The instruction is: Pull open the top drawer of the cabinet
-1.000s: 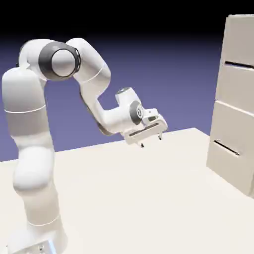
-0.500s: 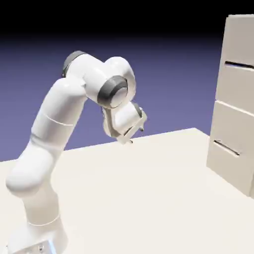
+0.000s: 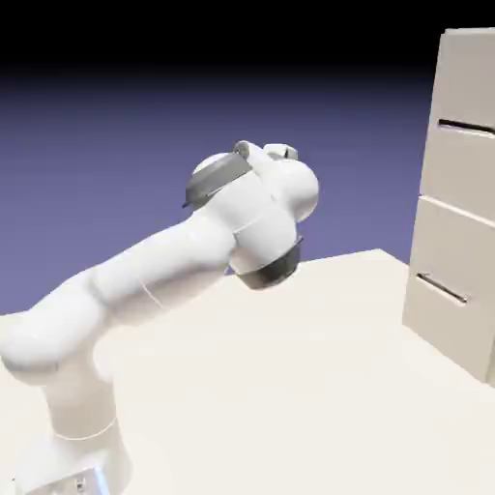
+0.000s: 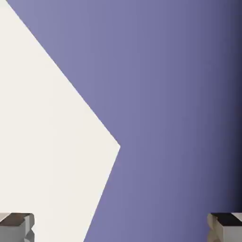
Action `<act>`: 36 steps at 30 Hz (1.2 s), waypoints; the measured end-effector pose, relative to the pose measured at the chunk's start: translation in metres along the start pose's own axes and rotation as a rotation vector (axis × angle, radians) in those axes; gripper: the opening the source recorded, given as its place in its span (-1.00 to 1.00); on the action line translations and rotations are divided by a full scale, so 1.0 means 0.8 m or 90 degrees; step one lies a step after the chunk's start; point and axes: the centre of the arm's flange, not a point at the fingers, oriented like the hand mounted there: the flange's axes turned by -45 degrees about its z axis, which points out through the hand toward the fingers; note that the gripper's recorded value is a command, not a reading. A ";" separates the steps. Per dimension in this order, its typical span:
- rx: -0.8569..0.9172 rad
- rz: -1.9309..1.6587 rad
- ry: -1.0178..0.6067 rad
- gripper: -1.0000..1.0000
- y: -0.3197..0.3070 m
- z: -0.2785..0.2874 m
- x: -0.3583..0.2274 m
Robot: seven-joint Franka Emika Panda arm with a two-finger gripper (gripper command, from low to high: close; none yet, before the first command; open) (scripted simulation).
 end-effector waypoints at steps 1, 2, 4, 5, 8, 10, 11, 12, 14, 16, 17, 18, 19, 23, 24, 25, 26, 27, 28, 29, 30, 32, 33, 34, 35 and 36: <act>-0.025 0.005 -0.015 0.00 0.015 -0.003 -0.021; -0.050 0.010 -0.033 0.00 0.029 -0.006 -0.044; -0.096 0.024 -0.074 0.00 0.054 -0.014 -0.094; -0.118 0.033 -0.097 0.00 0.065 -0.019 -0.123; -0.175 0.062 -0.178 0.00 0.088 -0.039 -0.216; -0.206 0.085 -0.240 0.00 0.095 -0.055 -0.286; -0.219 0.098 -0.273 0.00 0.095 -0.065 -0.322; -0.230 0.111 -0.308 0.00 0.093 -0.075 -0.360; -0.238 0.122 -0.336 0.00 0.090 -0.084 -0.389; -0.238 0.122 -0.335 0.00 0.095 -0.071 -0.398; -0.238 0.122 -0.335 0.00 0.098 -0.064 -0.402; -0.238 0.122 -0.335 0.00 0.100 -0.058 -0.407; -0.238 0.122 -0.335 0.00 0.103 -0.052 -0.411; -0.238 0.122 -0.336 -1.00 0.108 -0.034 -0.422; -0.238 0.122 -0.336 -1.00 0.108 -0.034 -0.422; -0.237 0.122 -0.335 -1.00 0.106 -0.039 -0.418; -0.237 0.122 -0.335 -1.00 0.104 -0.045 -0.414; -0.237 0.122 -0.335 -1.00 0.102 -0.051 -0.410; -0.236 0.122 -0.335 -1.00 0.100 -0.057 -0.406; -0.236 0.122 -0.335 -1.00 0.097 -0.063 -0.402; -0.236 0.122 -0.335 -1.00 0.095 -0.070 -0.398; -0.236 0.122 -0.335 -1.00 0.090 -0.084 -0.389; -0.236 0.122 -0.335 -1.00 0.087 -0.091 -0.384; -0.236 0.122 -0.335 -1.00 0.084 -0.099 -0.379; -0.236 0.122 -0.335 -1.00 0.081 -0.106 -0.374; -0.236 0.122 -0.335 -1.00 0.078 -0.114 -0.369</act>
